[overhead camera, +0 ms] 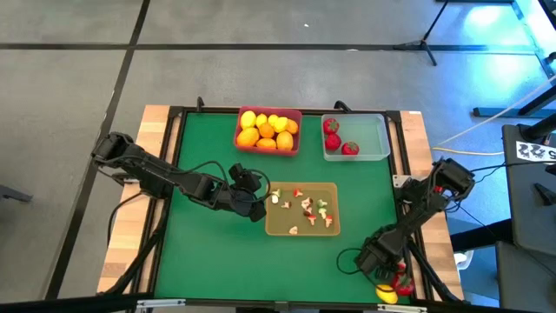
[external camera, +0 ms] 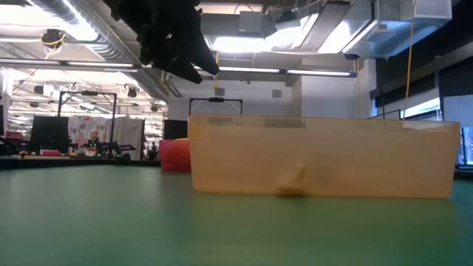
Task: Sort produce into baskets
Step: Put the red mushroom into the orange bin
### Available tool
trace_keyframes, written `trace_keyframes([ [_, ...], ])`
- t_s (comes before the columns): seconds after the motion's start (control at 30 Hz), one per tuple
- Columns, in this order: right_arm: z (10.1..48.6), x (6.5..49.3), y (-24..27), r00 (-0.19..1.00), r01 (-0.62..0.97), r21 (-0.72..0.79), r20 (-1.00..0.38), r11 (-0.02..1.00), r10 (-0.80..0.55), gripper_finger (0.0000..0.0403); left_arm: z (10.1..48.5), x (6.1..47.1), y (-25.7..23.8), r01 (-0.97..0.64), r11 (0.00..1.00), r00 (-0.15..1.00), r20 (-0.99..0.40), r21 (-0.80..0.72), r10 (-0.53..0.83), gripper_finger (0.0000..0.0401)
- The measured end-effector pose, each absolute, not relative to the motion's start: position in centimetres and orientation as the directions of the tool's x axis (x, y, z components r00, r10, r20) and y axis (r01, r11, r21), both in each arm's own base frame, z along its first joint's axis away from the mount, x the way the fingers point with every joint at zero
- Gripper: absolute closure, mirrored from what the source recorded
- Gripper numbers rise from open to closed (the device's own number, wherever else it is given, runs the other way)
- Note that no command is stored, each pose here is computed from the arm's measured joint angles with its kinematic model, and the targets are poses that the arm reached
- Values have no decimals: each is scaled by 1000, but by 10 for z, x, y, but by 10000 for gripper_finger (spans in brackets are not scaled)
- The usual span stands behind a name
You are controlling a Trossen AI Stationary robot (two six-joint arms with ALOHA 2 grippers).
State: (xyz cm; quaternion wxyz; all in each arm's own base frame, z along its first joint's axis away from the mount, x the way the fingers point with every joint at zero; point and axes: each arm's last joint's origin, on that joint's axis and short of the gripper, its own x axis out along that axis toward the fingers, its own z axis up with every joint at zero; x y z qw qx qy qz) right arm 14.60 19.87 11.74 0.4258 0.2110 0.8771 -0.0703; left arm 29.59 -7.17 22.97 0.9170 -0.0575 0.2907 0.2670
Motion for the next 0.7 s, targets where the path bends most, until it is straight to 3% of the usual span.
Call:
trace_keyframes([
  [0.2, 110, 138, 197, -571, 435, 72, -748, 897, 337, 290, 230, 296, -72, -524, 851, 688, -564, 49, 457, 93],
  [0.43, 115, 141, 200, -555, 365, 103, -774, 925, 305, 390, 230, 296, -72, -524, 851, 688, -564, 49, 457, 93],
  [0.7, 151, 148, 198, -486, 238, 56, -858, 970, 169, 389, 230, 296, -72, -514, 855, 688, -564, 65, 456, 93],
])
